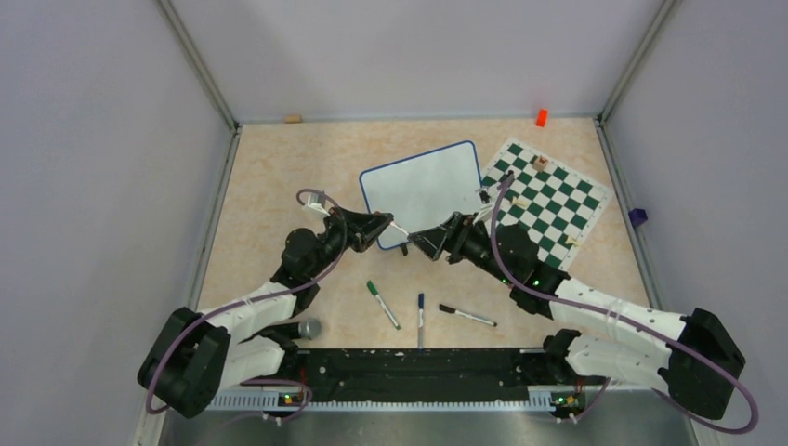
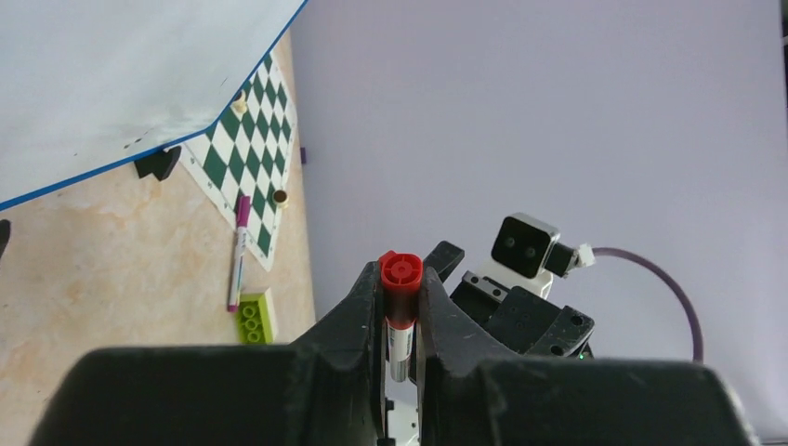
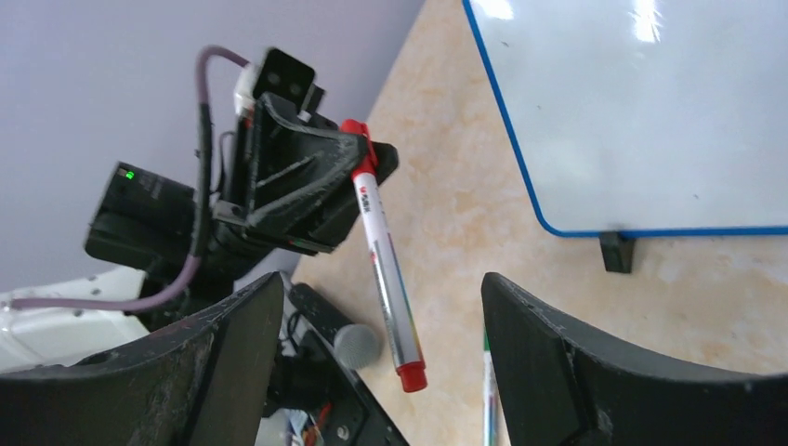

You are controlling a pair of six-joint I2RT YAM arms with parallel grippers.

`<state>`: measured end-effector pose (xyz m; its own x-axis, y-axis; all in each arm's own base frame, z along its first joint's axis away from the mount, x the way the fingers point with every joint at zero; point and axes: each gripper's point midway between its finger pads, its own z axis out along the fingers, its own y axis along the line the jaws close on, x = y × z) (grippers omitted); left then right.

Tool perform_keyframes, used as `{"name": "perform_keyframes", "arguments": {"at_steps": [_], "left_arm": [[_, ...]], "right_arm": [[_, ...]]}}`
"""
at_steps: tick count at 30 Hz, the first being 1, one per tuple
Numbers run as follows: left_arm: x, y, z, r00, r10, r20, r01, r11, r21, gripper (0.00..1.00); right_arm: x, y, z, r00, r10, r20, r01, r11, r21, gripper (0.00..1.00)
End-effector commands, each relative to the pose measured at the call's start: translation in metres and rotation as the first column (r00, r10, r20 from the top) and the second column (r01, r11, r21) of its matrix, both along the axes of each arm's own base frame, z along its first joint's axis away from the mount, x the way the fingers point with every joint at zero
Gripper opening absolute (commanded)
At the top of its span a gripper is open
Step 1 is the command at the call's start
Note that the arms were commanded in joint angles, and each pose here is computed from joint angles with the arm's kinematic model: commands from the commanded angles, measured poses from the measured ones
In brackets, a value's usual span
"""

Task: Write a sentence on the whiteboard
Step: Pass from the right arm to the left, then open the pen cap of the whiteboard marker.

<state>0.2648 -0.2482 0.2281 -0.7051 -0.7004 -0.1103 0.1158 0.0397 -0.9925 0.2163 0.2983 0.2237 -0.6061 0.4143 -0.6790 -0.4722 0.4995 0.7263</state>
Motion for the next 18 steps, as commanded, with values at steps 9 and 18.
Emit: {"name": "perform_keyframes", "arguments": {"at_steps": [9,18], "left_arm": [[0.004,0.009,0.046,0.996,0.067,0.056,-0.057,0.986,-0.158,0.0],[-0.001,0.004,0.048,0.998,0.044,0.05,-0.036,0.988,-0.152,0.0]], "right_arm": [[0.008,0.027,0.066,0.993,-0.05,0.111,0.026,0.978,0.206,0.56],[0.013,0.037,0.059,0.994,-0.04,0.1,0.02,0.981,0.195,0.43]]}}
